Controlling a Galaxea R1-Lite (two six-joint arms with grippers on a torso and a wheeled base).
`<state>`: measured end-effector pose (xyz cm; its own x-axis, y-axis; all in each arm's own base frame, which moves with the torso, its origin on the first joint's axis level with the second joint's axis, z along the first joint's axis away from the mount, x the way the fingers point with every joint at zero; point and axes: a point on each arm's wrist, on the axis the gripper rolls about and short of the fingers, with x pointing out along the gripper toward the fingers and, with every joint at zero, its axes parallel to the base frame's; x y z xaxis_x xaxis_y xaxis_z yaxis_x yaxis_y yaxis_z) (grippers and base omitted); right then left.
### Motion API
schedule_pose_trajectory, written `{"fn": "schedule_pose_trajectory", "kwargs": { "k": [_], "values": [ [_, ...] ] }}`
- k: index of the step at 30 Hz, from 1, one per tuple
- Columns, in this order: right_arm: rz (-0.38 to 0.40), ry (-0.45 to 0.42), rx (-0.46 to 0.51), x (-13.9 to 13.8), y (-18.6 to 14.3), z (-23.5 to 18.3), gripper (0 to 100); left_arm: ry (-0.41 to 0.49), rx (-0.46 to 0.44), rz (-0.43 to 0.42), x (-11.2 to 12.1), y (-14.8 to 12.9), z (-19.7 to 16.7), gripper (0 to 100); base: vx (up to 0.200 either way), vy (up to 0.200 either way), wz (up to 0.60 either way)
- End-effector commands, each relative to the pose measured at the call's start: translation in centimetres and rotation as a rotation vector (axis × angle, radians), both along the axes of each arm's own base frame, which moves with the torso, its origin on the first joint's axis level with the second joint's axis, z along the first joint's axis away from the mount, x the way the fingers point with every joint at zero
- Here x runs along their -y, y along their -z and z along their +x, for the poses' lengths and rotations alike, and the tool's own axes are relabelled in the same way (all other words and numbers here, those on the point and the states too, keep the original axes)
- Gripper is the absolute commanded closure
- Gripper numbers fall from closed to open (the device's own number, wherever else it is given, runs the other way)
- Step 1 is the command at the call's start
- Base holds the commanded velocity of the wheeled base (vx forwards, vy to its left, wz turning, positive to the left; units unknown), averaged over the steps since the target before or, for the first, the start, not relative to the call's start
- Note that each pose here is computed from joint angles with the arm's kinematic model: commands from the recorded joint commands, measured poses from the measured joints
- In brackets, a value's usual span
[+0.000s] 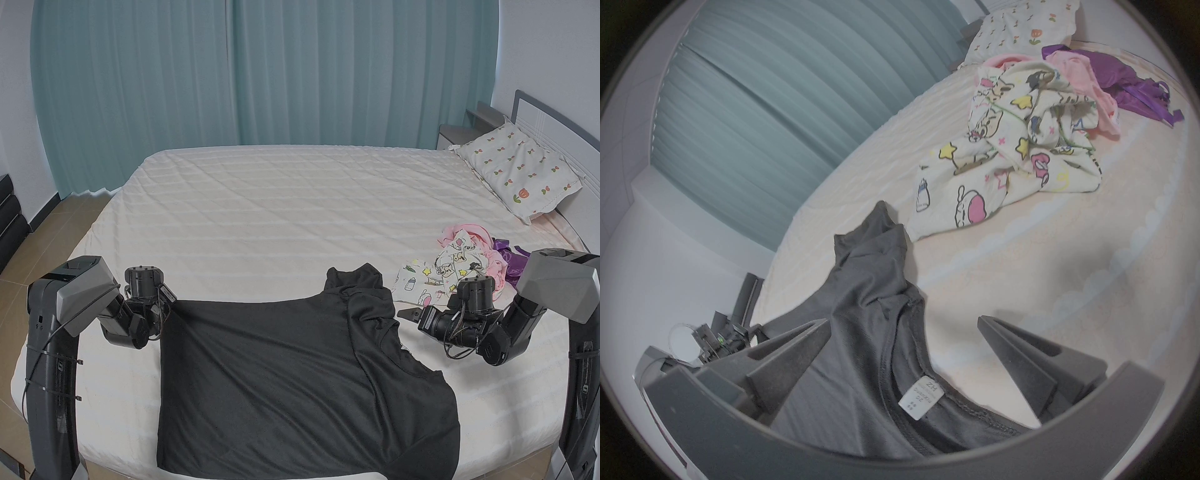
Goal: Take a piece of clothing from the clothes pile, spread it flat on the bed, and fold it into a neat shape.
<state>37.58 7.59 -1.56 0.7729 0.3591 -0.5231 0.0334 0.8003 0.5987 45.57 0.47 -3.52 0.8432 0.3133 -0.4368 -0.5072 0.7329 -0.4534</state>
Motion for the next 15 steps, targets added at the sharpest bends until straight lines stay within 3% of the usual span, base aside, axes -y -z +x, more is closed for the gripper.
{"fn": "schedule_pose_trajectory", "kwargs": {
  "k": [1, 15],
  "values": [
    [-0.043, -0.033, -0.045, -0.5, 1.3, 0.9, 0, -0.019, 0.021, -0.001, -0.8, -0.4, 0.4, 100, 0.000, 0.000, 0.00],
    [-0.018, -0.129, -0.132, -0.6, 2.9, -0.3, 0, -0.042, 0.027, -0.018, -1.5, -0.3, 0.4, 100, 0.000, 0.000, 0.00]
  ]
}}
